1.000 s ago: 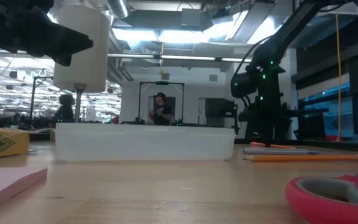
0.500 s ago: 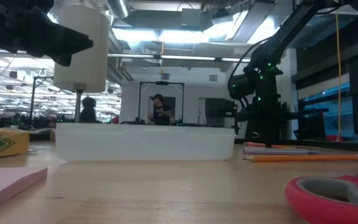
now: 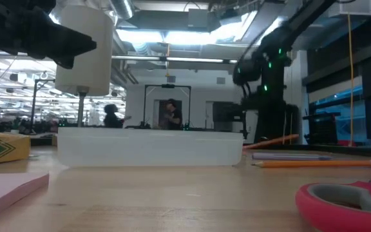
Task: Pack school essentials
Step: Put the top orange pencil into the gray supply box
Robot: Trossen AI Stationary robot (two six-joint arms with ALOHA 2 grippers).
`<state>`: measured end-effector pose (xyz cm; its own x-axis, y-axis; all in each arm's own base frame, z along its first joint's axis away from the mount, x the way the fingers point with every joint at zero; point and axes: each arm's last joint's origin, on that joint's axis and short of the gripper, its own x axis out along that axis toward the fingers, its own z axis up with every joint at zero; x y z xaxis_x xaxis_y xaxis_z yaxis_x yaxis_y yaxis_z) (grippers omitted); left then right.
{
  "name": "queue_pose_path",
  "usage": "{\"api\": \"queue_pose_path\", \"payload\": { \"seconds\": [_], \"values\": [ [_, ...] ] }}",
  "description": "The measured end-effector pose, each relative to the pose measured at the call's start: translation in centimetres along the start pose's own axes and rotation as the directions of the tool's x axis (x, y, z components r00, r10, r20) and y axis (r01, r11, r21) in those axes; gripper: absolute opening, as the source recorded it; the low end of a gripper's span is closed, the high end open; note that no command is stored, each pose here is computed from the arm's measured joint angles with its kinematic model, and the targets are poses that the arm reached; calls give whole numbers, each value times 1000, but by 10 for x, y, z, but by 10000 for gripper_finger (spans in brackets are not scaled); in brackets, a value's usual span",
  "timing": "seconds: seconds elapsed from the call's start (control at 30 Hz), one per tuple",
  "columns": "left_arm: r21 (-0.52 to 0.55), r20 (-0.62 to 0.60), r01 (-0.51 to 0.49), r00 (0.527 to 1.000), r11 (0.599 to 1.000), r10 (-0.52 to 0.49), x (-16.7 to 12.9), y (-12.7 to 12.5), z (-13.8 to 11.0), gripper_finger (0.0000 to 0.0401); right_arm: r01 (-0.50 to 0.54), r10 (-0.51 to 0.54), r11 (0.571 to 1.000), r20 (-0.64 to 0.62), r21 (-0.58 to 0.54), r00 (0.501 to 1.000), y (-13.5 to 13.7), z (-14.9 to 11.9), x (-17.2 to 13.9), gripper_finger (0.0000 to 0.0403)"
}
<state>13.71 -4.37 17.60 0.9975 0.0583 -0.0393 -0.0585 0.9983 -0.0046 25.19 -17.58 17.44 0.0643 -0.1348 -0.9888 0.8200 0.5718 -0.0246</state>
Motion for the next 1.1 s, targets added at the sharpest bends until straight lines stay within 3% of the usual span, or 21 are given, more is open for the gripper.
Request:
{"api": "queue_pose_path", "payload": {
  "seconds": [0.23, 0.4, 0.63, 0.93, 1.1],
  "values": [
    [0, 0, 0, 1000, 1000, 0, 0, 0, 0, 73, -70, 84, 991, 119, -118, 989, 25, -20, -45, 0],
    [-1, 0, 0, 1000, 1000, 0, 0, 0, 0, 73, -54, 59, 998, 202, -30, 978, 26, -22, -56, 12],
    [0, 0, 0, 1000, 1000, 0, 0, 0, 0, 73, -198, 217, 976, 294, -91, 931, 44, 1, -41, 86],
    [-1, 1, 0, 1000, 1000, 0, 0, 0, 0, 73, -213, 238, 971, 343, -110, 909, 61, 24, 4, 174],
    [0, 1, 0, 1000, 1000, 0, 0, 0, 0, 73, -203, 227, 973, 320, -107, 920, 67, 33, 21, 195]
  ]
}}
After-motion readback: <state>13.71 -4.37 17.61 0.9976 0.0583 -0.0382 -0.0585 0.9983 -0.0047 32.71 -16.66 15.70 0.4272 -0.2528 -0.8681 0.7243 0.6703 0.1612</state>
